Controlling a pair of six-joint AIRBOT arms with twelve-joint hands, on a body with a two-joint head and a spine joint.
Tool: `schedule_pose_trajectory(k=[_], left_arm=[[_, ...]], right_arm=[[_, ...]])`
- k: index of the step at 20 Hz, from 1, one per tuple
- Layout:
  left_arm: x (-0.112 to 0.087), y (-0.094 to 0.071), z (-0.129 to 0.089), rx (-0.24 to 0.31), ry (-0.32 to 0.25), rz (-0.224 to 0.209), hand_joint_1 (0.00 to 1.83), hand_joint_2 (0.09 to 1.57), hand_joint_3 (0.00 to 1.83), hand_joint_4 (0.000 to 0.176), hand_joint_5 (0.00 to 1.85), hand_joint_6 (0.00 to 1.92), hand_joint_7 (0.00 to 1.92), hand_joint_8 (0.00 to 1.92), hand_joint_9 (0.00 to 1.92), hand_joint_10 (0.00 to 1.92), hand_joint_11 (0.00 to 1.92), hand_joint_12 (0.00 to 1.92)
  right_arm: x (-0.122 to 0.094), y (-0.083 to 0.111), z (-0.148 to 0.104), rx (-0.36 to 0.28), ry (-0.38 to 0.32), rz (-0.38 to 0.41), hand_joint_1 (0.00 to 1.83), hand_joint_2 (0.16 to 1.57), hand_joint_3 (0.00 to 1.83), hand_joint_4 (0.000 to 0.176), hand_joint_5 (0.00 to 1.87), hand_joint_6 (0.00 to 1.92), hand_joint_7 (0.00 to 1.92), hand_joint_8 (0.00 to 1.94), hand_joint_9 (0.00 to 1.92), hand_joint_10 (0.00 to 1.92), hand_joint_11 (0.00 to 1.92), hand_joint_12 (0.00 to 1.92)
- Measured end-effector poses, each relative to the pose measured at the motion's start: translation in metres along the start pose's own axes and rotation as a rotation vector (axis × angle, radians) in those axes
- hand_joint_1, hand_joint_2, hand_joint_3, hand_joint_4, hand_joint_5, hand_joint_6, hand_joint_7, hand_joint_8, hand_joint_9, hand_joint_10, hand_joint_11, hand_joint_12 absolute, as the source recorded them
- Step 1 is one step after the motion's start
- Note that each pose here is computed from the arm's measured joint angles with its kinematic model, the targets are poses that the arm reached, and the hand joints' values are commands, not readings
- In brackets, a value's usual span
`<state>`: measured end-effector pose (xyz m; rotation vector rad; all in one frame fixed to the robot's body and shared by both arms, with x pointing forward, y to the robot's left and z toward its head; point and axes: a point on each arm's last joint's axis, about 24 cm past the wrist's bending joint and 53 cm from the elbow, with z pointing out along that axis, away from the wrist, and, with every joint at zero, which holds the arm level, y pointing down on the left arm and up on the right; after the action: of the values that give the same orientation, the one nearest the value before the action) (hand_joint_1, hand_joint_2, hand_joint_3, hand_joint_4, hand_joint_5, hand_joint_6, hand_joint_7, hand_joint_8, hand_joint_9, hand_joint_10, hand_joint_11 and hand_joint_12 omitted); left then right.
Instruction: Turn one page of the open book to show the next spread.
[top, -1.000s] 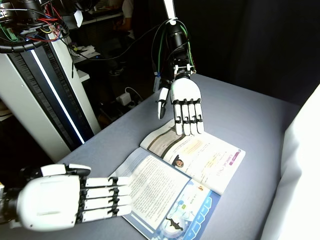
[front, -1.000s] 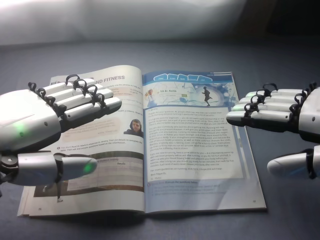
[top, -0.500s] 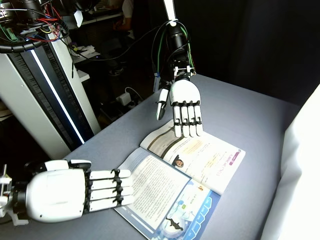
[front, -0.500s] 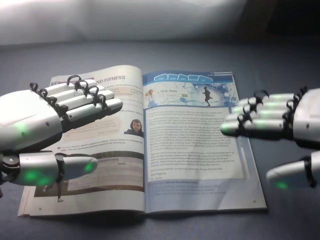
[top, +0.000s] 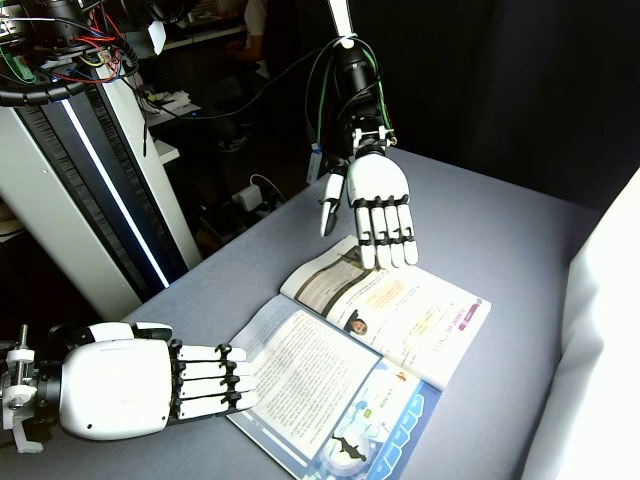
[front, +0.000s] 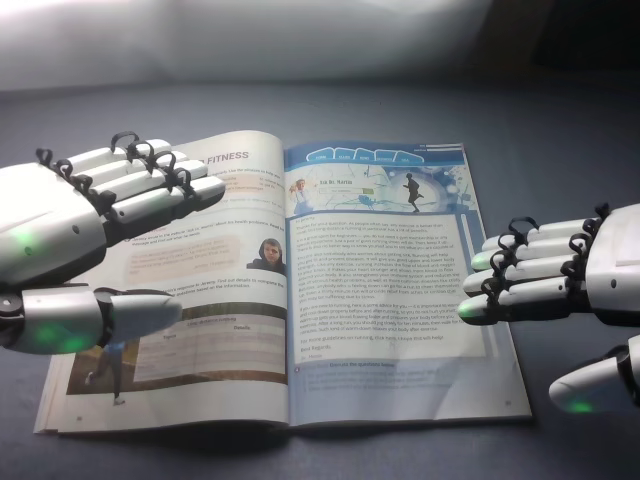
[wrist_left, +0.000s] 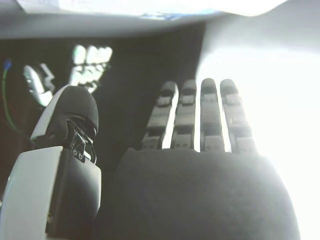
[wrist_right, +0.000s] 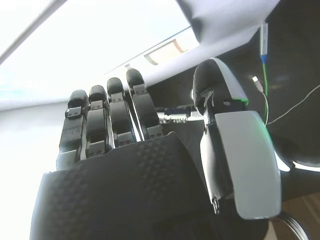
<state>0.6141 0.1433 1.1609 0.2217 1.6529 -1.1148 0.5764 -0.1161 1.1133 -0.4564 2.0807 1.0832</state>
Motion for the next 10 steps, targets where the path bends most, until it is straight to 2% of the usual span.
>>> schedule_pose_trajectory(k=[1,2,3,5,6,7,8,10], left_arm=[[0.000,-0.001,0.000,0.004,0.000,0.003,0.00,1.37,0.01,0.000,0.02,0.00,0.00,0.00,0.00,0.00,0.00,0.00],[0.000,-0.001,0.000,0.001,-0.001,0.006,0.00,1.37,0.01,0.000,0.01,0.00,0.00,0.00,0.00,0.00,0.00,0.00],[-0.003,0.000,-0.002,-0.004,-0.004,0.011,0.00,1.37,0.01,0.000,0.01,0.00,0.00,0.00,0.00,0.00,0.00,0.00],[-0.009,0.003,-0.005,-0.014,-0.022,0.018,0.05,1.38,0.01,0.000,0.02,0.00,0.00,0.00,0.00,0.00,0.00,0.00],[-0.011,0.004,-0.006,-0.019,-0.030,0.017,0.16,1.37,0.00,0.000,0.09,0.02,0.01,0.00,0.00,0.00,0.00,0.00],[-0.012,0.005,-0.007,-0.023,-0.032,0.018,0.16,1.37,0.00,0.000,0.09,0.02,0.01,0.00,0.00,0.00,0.00,0.00],[-0.012,0.004,-0.008,-0.025,-0.039,0.016,0.14,1.38,0.00,0.000,0.08,0.01,0.00,0.00,0.00,0.00,0.00,0.00],[-0.015,0.002,-0.010,-0.018,-0.045,0.027,0.09,1.37,0.00,0.000,0.06,0.00,0.00,0.00,0.00,0.00,0.00,0.00]], right_arm=[[0.003,-0.001,0.000,0.004,0.013,0.001,0.01,1.29,0.00,0.000,0.15,0.01,0.09,0.02,0.04,0.02,0.03,0.02],[0.006,-0.001,0.001,0.005,0.022,-0.003,0.00,1.29,0.00,0.000,0.15,0.00,0.10,0.00,0.08,0.00,0.01,0.30],[0.008,-0.001,0.002,0.004,0.030,-0.004,0.00,1.28,0.00,0.000,0.16,0.00,0.11,0.00,0.10,0.01,0.00,0.48],[0.010,-0.002,0.004,0.005,0.040,-0.002,0.00,1.28,0.00,0.000,0.17,0.00,0.13,0.01,0.11,0.01,0.00,0.52],[0.012,-0.003,0.006,0.008,0.048,0.001,0.00,1.27,0.00,0.000,0.14,0.00,0.09,0.00,0.05,0.00,0.00,0.30],[0.014,-0.004,0.007,0.011,0.056,0.001,0.00,1.27,0.00,0.000,0.14,0.00,0.09,0.00,0.05,0.00,0.00,0.30],[0.017,-0.005,0.008,0.013,0.065,0.003,0.00,1.27,0.00,0.000,0.11,0.00,0.05,0.01,0.01,0.00,0.00,0.11],[0.020,-0.007,0.010,0.017,0.079,0.003,0.00,1.26,0.00,0.000,0.10,0.00,0.03,0.00,0.00,0.00,0.00,0.00]])
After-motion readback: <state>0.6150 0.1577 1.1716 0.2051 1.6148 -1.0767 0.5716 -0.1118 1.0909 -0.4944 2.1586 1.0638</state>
